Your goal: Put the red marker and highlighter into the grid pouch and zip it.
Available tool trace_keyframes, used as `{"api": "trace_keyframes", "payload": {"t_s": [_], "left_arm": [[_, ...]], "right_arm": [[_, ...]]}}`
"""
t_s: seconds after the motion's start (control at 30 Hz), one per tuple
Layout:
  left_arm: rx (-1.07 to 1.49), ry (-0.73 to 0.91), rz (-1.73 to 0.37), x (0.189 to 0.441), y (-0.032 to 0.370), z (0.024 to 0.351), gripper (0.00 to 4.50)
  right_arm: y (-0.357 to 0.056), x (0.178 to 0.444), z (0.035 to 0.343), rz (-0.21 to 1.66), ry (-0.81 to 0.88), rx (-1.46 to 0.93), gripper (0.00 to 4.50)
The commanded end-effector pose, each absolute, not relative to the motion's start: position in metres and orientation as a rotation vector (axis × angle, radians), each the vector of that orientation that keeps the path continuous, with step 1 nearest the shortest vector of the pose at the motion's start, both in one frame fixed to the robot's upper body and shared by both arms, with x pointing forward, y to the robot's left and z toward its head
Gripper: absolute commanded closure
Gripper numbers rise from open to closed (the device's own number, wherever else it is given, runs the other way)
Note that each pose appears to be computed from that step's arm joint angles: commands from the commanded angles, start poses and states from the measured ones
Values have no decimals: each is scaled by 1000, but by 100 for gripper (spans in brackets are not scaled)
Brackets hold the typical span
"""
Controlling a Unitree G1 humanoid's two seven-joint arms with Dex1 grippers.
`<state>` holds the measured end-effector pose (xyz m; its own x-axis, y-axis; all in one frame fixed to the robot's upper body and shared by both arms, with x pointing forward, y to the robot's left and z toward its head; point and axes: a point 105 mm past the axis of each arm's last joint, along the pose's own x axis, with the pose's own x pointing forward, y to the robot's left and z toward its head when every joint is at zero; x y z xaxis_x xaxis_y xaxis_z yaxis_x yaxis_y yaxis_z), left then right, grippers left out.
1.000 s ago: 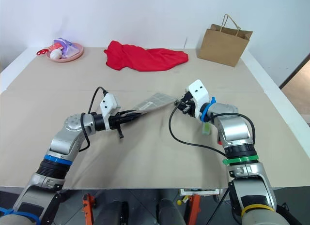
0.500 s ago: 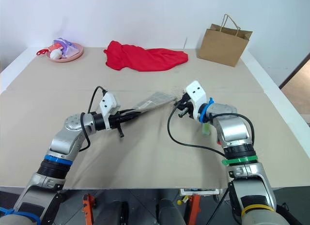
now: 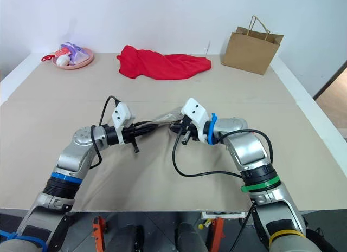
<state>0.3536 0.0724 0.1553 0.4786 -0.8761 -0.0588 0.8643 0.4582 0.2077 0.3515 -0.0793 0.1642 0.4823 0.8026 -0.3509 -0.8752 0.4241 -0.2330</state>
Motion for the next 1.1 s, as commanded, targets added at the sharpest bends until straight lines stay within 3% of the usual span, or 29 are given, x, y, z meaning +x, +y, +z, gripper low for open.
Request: {"api": "trace_keyframes", "payload": {"t_s": [0.03, 0.23, 0.33, 0.5, 0.73, 0.9, 1.1], "left_arm": [[236, -117, -1080, 354, 68, 170, 450], [239, -118, -1085, 353, 68, 169, 450], [238, -120, -1088, 353, 67, 169, 450], [236, -124, -1090, 352, 67, 169, 450], [203, -152, -1128, 343, 65, 175, 450], [148, -163, -1170, 333, 64, 179, 450], [62, -141, -1160, 332, 66, 181, 450]], "right_arm": [[-57, 334, 197, 1172, 70, -380, 445], [-53, 327, 198, 1191, 65, -332, 445], [-71, 350, 184, 1048, 123, -356, 356], [-92, 350, 177, 995, 173, -343, 124], [-148, 301, 207, 988, 107, -303, 124], [-226, 309, 219, 527, 117, -287, 124], [-274, 306, 181, 159, 273, -188, 124]]}}
